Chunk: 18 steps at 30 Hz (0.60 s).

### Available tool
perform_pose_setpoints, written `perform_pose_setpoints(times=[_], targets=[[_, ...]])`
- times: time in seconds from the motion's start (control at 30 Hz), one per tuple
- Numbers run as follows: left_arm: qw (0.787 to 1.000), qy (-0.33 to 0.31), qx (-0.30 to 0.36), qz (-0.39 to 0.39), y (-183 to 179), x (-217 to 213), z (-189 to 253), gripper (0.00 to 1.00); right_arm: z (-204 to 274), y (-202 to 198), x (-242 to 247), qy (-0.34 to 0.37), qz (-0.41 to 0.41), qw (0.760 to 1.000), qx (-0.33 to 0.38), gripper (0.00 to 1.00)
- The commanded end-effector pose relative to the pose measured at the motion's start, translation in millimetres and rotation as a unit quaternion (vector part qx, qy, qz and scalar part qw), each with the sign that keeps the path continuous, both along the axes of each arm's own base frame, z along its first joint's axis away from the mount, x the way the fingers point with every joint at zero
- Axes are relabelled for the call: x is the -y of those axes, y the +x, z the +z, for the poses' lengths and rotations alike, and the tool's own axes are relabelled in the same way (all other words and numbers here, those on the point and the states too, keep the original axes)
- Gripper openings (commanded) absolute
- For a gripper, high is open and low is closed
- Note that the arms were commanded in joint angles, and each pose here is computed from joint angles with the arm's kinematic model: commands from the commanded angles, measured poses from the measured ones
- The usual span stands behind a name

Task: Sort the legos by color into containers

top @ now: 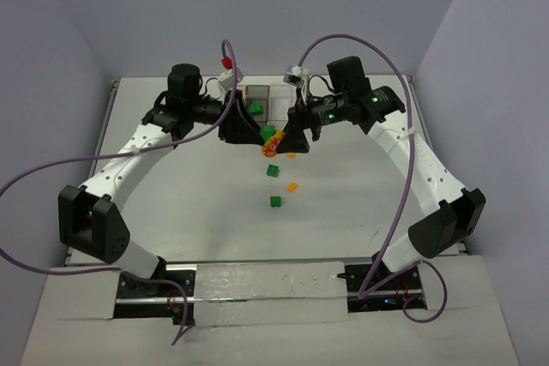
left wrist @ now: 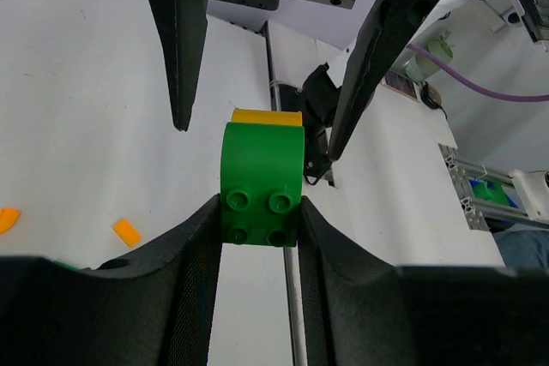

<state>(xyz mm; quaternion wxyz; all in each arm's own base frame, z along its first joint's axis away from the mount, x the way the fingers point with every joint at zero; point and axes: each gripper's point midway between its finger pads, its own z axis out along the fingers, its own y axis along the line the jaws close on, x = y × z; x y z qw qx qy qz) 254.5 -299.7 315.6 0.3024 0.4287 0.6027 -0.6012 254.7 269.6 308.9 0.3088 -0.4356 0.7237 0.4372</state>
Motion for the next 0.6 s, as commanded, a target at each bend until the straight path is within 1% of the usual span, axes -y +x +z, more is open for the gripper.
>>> perform_pose_setpoints(times=[0.0, 0.03, 0.07, 0.13, 0.27, 0.37, 0.43, 0.47, 0.53, 0.57], targets=[[0.999, -0.02, 0.027, -0.019, -8.8, 0.1, 16.8, 0.0, 8.8, -1.5, -6.7, 0.007, 0.012, 1.0, 0.006, 0.85], [0.999, -0.02, 0.026, -0.019, -8.7, 0.3, 16.8, 0.0, 8.9, -1.1, -8.3, 0.009, 0.014, 1.0, 0.005, 0.71], [0.999, -0.02, 0.024, -0.02, -8.4, 0.5, 15.9, 0.0, 10.4, -1.1, -9.1, 0.012, 0.017, 1.0, 0.006, 0.71], [0.999, -0.019, 0.022, -0.021, -9.1, 0.7, 14.5, 0.0, 11.9, -2.8, -10.4, 0.019, 0.022, 1.0, 0.005, 0.58], [0.999, -0.02, 0.019, -0.024, -10.4, 0.5, 14.0, 0.0, 14.5, -6.8, -12.2, 0.026, 0.033, 0.999, 0.0, 0.48], [0.999, -0.021, 0.017, -0.025, -10.8, 0.4, 13.0, 0.0, 16.5, -12.8, -13.8, 0.035, 0.048, 0.998, -0.007, 0.38], [0.999, -0.022, 0.018, -0.025, -10.9, 0.4, 13.1, 0.0, 18.3, -15.9, -14.3, 0.04, 0.055, 0.998, -0.011, 0.33], [0.999, -0.022, 0.018, -0.024, -10.5, 0.2, 12.6, 0.0, 19.7, -18.7, -14.6, 0.045, 0.062, 0.997, -0.017, 0.25], [0.999, -0.021, 0.02, -0.023, -10.4, 0.5, 12.2, 0.0, 21.9, -23.5, -15.4, 0.052, 0.071, 0.996, -0.027, 0.0], [0.999, -0.02, 0.023, -0.019, -9.4, 0.2, 12.4, 0.0, 21.6, -23.8, -15.1, 0.052, 0.071, 0.996, -0.029, 0.0]])
